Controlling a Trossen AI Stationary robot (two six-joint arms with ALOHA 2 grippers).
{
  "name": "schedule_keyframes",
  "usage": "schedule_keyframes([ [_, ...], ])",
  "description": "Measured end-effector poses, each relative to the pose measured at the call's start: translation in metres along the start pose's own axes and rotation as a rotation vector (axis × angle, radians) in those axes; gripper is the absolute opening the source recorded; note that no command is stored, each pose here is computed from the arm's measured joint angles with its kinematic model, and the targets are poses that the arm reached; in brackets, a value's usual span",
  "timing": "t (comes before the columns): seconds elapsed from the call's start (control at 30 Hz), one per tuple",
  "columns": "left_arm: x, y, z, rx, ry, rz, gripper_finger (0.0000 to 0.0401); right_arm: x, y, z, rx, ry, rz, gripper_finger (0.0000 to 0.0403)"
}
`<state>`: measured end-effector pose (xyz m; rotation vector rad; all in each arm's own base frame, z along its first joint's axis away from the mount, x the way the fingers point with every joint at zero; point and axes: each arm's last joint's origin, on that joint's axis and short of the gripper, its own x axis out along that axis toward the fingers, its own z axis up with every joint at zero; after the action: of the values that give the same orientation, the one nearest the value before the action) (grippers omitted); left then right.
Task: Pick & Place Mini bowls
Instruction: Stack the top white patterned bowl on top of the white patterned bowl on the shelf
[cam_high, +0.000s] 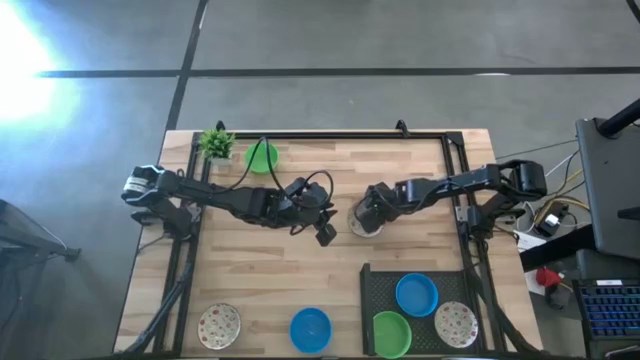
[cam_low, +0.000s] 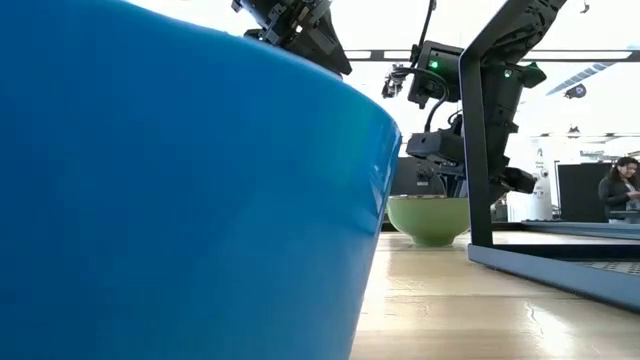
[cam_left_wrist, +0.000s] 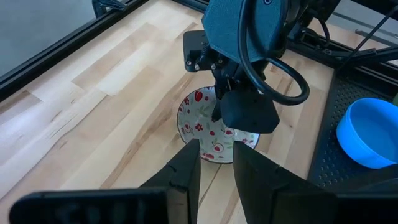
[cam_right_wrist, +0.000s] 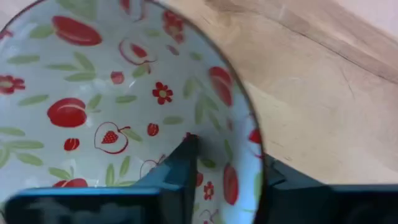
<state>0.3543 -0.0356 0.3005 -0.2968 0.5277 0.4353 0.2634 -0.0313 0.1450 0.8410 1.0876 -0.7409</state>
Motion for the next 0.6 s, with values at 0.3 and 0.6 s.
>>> schedule_keyframes([
  [0.3, 0.0, 0.0, -0.001, 0.006, 0.005, 0.003, 0.0087, -0.004, 0.002, 0.001, 0.024, -0.009, 0.031, 0.0019],
  [0.6, 0.0, 0.001, -0.002, 0.012, 0.016, 0.009, 0.0087, -0.023, -0.001, 0.001, 0.004, -0.056, 0.062, 0.0016],
])
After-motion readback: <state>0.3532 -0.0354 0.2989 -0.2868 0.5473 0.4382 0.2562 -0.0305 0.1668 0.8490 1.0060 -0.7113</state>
